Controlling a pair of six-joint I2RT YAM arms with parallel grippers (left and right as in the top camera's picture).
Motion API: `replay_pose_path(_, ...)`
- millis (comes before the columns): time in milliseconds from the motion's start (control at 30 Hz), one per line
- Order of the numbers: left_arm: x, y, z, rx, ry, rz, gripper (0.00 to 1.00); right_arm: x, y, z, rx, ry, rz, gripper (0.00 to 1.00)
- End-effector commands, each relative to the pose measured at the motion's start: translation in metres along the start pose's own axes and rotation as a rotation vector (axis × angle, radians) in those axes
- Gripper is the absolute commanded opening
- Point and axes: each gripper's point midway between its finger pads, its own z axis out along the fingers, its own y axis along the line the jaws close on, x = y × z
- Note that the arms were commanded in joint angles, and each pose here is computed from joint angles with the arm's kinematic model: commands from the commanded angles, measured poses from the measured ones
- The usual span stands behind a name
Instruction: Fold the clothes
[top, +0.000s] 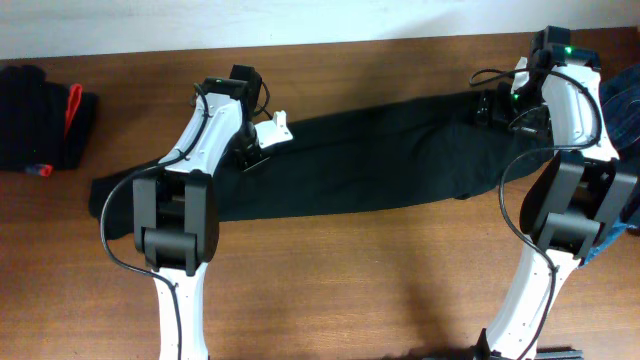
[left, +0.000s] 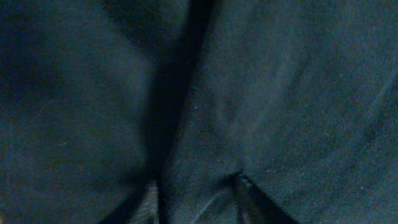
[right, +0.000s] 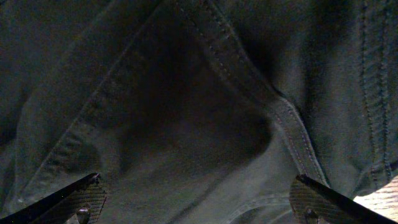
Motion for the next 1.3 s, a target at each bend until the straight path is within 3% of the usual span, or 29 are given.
replay_pose_path(0,0.002,-0.004,0.008,0.028,0.001,0.016,0.24,0.0,-0.003,-0.004,0.02,-0.009,0.0,0.99)
replay_pose_path(33,0.002,-0.003,0.008,0.024,0.003,0.016,0.12,0.0,-0.003,-0.004,0.02,-0.009,0.0,0.99)
replay_pose_path(100,0.005,0.002,0.006,-0.003,0.022,0.016,0.01,0.0,-0.003,-0.004,0.02,-0.009,0.0,0.99)
replay_pose_path(933,-0.004,0.024,-0.042,-0.092,0.002,-0.029,0.01,-0.014,-0.007,-0.003,0.043,-0.063,-0.001,0.99)
replay_pose_path(1267,0.019,0.051,-0.044,-0.118,-0.02,-0.149,0.0,-0.021,-0.008,0.018,0.043,-0.069,-0.025,0.99)
